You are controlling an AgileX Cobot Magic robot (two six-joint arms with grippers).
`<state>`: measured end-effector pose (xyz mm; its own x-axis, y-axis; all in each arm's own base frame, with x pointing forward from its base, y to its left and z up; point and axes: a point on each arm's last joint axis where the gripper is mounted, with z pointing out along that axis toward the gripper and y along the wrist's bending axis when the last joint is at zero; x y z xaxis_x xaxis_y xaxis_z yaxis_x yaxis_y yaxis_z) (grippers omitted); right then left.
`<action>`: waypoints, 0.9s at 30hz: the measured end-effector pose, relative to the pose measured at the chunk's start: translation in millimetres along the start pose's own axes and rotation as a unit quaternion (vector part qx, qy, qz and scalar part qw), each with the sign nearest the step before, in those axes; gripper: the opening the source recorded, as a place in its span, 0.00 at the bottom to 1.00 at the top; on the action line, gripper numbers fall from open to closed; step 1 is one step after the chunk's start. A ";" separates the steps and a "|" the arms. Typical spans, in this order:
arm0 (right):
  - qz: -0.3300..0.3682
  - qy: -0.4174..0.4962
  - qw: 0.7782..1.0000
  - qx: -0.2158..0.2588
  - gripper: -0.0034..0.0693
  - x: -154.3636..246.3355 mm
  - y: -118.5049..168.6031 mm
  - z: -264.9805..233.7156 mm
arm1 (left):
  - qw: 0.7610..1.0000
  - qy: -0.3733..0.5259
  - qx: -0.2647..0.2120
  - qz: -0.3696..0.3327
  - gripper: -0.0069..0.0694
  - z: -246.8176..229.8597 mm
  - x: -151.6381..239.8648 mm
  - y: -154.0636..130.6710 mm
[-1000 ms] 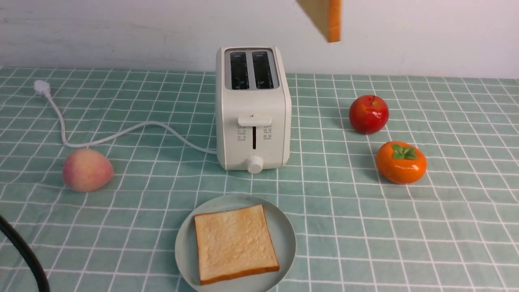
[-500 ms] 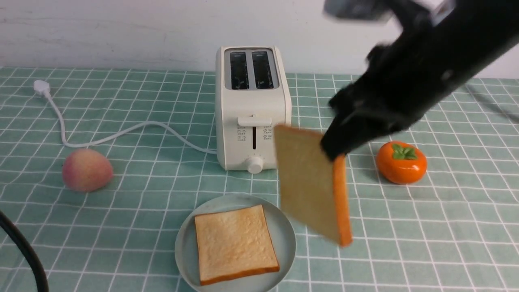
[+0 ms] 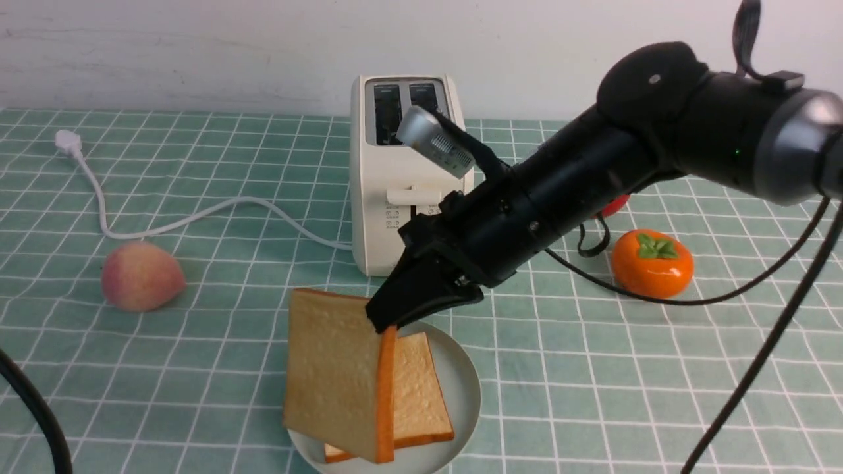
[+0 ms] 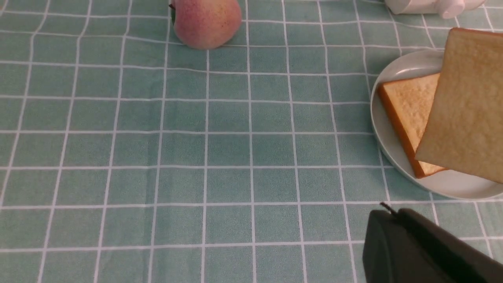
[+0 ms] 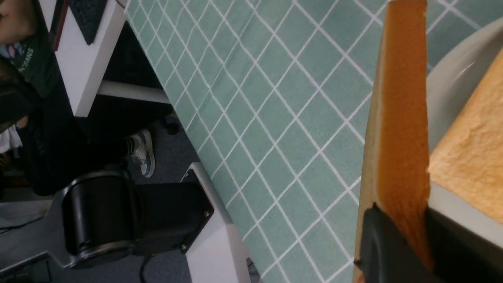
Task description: Take toasted bread from bread machine on blue coffee table place on plate.
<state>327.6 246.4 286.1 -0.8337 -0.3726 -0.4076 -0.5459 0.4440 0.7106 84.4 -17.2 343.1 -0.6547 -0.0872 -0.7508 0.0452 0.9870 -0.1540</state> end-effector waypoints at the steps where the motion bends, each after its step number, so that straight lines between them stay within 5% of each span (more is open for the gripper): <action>1: 0.007 -0.007 1.000 0.012 0.18 -2.1 -9.4 6.1 | 1.000 0.000 0.000 0.000 0.07 0.0 0.0 0.0; 10: 0.016 0.007 0.996 0.088 0.54 -0.4 -41.2 10.9 | 1.000 0.000 0.000 0.000 0.07 0.0 0.0 0.1; 14: 0.006 0.048 0.979 0.197 0.72 2.4 -49.4 -4.6 | 1.000 0.000 0.000 0.000 0.07 0.0 0.0 0.1; 16: -0.003 0.056 0.970 0.237 0.74 -0.2 -44.5 -17.6 | 1.000 -0.001 0.000 0.000 0.07 0.0 -0.2 0.0; 21: -0.009 0.045 0.929 0.368 0.64 -7.7 -17.6 -71.0 | 1.000 -0.008 0.002 0.000 0.07 0.0 -1.4 -0.4; 24: -0.015 -0.031 0.900 0.434 0.39 -2.1 25.4 -124.3 | 1.000 -0.014 0.005 0.000 0.07 0.0 -2.5 -0.8; 27: -0.017 -0.116 0.887 0.447 0.13 16.4 73.8 -170.9 | 1.000 -0.014 0.005 0.000 0.07 0.0 -2.6 -0.9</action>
<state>288.0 133.8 429.9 -0.7536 -0.2661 -0.6010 -0.3320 0.9433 -0.0013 86.0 -17.8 345.2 -0.6330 -0.0906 -0.7689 0.0528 0.9858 -0.1597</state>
